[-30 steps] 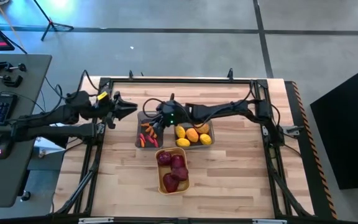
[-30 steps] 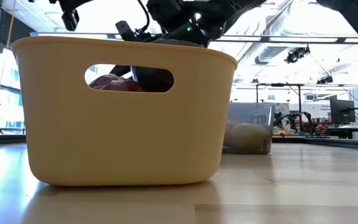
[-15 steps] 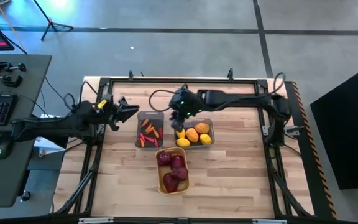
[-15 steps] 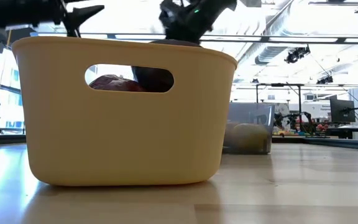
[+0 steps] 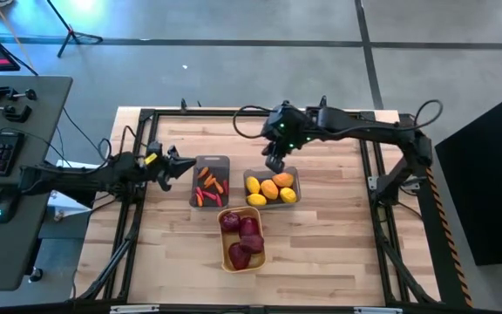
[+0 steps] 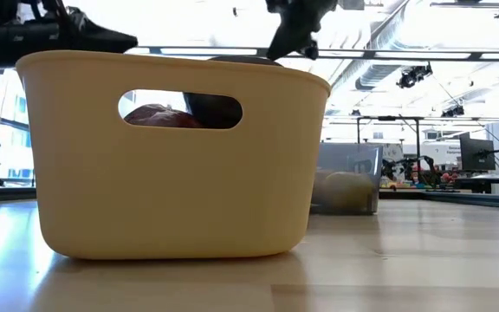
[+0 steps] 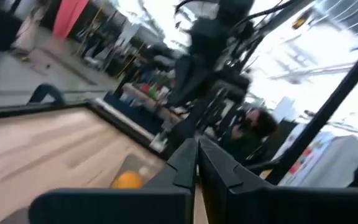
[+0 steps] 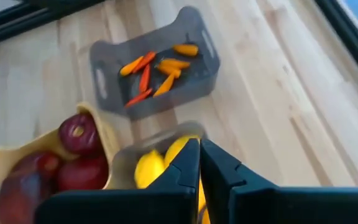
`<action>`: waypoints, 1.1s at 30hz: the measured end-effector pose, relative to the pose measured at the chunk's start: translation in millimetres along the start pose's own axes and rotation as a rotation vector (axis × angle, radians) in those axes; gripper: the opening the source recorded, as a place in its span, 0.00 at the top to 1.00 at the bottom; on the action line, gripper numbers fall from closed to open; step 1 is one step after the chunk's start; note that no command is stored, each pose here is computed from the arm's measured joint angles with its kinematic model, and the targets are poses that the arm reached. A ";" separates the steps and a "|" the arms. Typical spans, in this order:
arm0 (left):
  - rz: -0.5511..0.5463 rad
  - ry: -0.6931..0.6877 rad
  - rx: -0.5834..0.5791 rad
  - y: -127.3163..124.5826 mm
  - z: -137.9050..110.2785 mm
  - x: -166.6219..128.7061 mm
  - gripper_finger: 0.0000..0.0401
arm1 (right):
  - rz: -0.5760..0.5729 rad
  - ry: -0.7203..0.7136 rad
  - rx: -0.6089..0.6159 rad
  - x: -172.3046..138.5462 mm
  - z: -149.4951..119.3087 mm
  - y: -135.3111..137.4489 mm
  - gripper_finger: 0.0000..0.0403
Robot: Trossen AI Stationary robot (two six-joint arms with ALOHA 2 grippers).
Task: Sort produce into baskets
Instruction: Return to Home Position
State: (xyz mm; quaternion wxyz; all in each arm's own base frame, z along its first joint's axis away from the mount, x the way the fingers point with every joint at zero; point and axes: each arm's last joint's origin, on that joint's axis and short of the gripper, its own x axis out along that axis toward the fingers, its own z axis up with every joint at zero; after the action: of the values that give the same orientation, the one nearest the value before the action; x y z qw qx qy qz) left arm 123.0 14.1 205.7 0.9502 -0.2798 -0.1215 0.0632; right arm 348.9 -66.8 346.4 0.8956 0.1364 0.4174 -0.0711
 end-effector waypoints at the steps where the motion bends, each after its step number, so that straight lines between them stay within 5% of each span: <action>1: 0.008 0.012 0.002 0.7 -1.0 -0.7 0.99 | 0.003 0.011 -0.003 -3.2 -1.9 2.2 0.99; 10: 0.032 0.044 0.013 5.7 -6.4 -11.5 1.00 | 0.044 0.044 0.021 -32.1 -24.5 27.3 1.00; 20: -0.015 -0.002 -0.017 8.8 -9.7 -24.4 1.00 | 0.182 -0.175 0.353 -59.5 -114.8 29.7 1.00; 33: -0.012 0.093 -0.068 11.7 -17.0 -24.9 1.00 | 0.214 -0.435 0.445 -94.3 -209.4 13.1 1.00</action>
State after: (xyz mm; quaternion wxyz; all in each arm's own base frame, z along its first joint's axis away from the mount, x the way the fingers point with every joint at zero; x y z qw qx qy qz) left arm 103.0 10.5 180.6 0.9451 -0.3140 -0.0810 0.0405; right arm 139.0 10.5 292.5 0.9144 0.3533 0.1741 -0.0936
